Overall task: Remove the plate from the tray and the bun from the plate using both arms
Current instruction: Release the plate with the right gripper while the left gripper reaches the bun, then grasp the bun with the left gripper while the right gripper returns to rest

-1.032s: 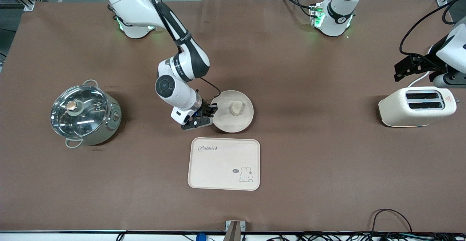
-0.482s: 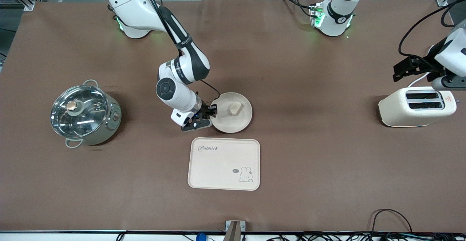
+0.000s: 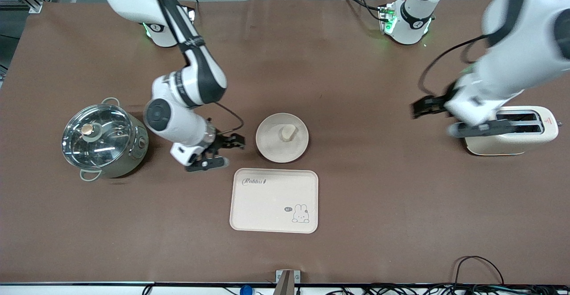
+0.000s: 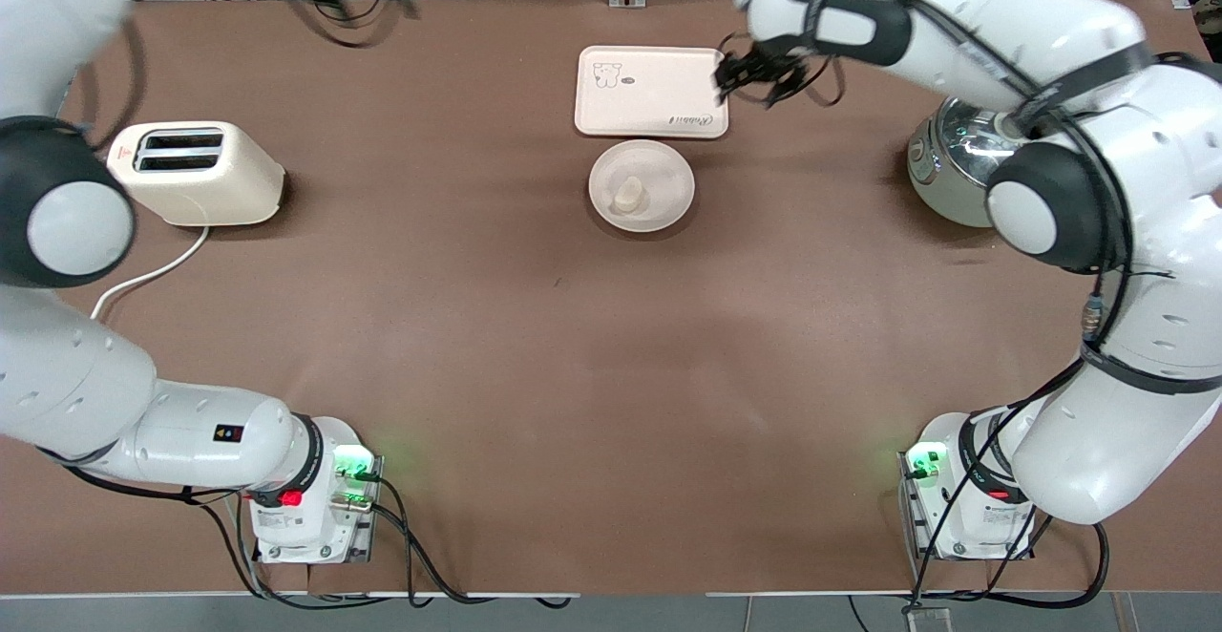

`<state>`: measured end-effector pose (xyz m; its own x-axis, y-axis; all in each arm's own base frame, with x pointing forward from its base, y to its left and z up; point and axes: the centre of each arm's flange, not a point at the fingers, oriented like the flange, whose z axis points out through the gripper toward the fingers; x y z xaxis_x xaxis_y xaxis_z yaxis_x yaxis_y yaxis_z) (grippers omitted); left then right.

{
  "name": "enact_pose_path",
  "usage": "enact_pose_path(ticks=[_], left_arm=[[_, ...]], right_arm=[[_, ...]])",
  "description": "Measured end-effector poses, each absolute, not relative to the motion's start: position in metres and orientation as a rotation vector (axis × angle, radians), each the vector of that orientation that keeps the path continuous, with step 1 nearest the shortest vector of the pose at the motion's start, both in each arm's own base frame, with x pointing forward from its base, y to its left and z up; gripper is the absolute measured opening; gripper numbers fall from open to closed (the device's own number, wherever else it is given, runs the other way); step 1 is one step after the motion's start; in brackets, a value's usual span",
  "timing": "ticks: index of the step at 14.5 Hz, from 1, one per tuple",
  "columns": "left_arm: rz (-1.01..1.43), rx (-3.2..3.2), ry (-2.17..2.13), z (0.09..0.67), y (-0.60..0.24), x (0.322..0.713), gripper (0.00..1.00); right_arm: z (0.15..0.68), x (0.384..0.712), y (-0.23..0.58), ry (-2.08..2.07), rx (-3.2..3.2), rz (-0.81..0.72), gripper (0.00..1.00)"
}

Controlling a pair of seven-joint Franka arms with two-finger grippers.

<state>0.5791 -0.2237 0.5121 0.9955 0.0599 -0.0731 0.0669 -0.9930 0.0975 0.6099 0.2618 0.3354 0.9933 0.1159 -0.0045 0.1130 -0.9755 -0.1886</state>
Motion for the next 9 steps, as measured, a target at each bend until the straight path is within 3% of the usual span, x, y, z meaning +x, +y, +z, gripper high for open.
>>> enact_pose_path(ticks=[5,9], left_arm=[[0.000,2.957,0.088,0.422,-0.382,0.560,1.00],[0.125,2.962,0.159,0.338,-0.474,0.523,1.00]], right_arm=[[0.439,0.621,0.144,-0.105,-3.089,-0.044,1.00],[0.526,0.594,0.081,-0.073,-3.127,-0.042,1.00]])
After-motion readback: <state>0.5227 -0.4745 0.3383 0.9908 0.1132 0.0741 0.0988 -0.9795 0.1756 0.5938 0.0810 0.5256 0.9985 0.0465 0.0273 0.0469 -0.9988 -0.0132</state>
